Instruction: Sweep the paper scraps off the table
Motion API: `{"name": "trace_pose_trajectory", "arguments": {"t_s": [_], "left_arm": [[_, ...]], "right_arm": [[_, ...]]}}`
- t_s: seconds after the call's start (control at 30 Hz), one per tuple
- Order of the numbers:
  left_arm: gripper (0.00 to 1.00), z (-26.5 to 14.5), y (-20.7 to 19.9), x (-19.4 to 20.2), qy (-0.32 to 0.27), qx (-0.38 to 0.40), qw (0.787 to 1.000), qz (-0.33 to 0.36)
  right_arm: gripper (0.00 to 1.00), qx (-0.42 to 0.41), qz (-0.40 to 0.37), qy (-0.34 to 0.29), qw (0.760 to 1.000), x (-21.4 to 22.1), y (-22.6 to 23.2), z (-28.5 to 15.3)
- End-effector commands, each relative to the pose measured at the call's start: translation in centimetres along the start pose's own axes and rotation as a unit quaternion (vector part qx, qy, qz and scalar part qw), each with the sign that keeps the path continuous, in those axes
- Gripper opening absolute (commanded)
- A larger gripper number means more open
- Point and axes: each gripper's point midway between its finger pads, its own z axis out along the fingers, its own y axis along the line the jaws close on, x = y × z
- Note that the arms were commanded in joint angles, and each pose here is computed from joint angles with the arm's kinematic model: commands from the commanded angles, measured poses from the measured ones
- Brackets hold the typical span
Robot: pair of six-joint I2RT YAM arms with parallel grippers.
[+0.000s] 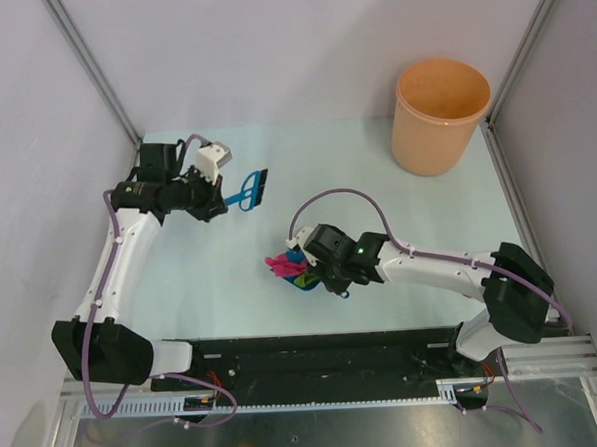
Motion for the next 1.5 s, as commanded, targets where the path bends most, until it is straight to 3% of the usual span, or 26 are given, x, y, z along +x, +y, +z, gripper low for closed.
{"name": "trace_pose_trajectory", "arguments": {"t_s": [0.0, 0.13, 0.37, 0.53, 0.7, 0.9, 1.1, 1.17, 1.27, 1.3, 1.37, 1.4, 1.47], "left_arm": [[0.0, 0.1, 1.6, 1.5, 0.03, -0.042, 0.999, -0.003], [0.0, 1.4, 1.6, 4.6, 0.062, -0.039, 0.997, -0.012], [0.0, 2.0, 1.2, 6.6, 0.08, -0.033, 0.996, -0.022], [0.0, 1.6, 1.0, 7.4, 0.085, -0.041, 0.995, -0.015], [0.0, 1.1, 1.0, 7.6, 0.084, -0.054, 0.995, -0.009], [0.0, 0.6, 0.8, 8.4, 0.087, -0.064, 0.994, 0.002], [0.0, 0.8, 0.5, 9.1, 0.093, -0.058, 0.994, 0.002], [0.0, 0.9, 0.4, 9.2, 0.094, -0.056, 0.994, 0.003], [0.0, 0.8, 0.2, 9.2, 0.091, -0.053, 0.994, 0.005], [0.0, 0.9, 0.2, 9.2, 0.093, -0.052, 0.994, 0.006], [0.0, 1.0, 0.1, 9.3, 0.095, -0.05, 0.994, 0.008], [0.0, 1.0, 0.1, 9.3, 0.095, -0.051, 0.994, 0.008], [0.0, 1.1, 0.0, 9.4, 0.097, -0.048, 0.994, 0.009]], "right_arm": [[0.0, 0.001, -0.008, -0.027, 1.0, -1.8, -0.2, -3.8], [0.0, 0.02, -0.011, -0.003, 1.0, -2.0, -1.3, -5.9], [0.0, 0.044, 0.033, 0.004, 0.998, -4.2, -5.4, -9.5], [0.0, 0.072, 0.063, -0.009, 0.995, -6.4, -10.9, -11.6], [0.0, 0.094, 0.113, -0.062, 0.987, -9.7, -16.7, -14.4], [0.0, 0.167, 0.182, -0.1, 0.964, -10.6, -26.0, -18.8], [0.0, 0.31, 0.221, -0.094, 0.92, -8.2, -36.4, -24.6], [0.0, 0.366, 0.238, -0.09, 0.895, -6.7, -40.2, -26.5], [0.0, 0.448, 0.215, -0.073, 0.865, -5.3, -44.2, -28.9], [0.0, 0.49, 0.207, -0.097, 0.841, -5.8, -46.2, -30.5], [0.0, 0.55, 0.164, -0.048, 0.817, -4.2, -48.2, -31.9], [0.0, 0.585, 0.15, -0.062, 0.794, -4.9, -49.6, -32.9], [0.0, 0.624, 0.095, 0.01, 0.775, -3.6, -50.7, -33.7]]}}
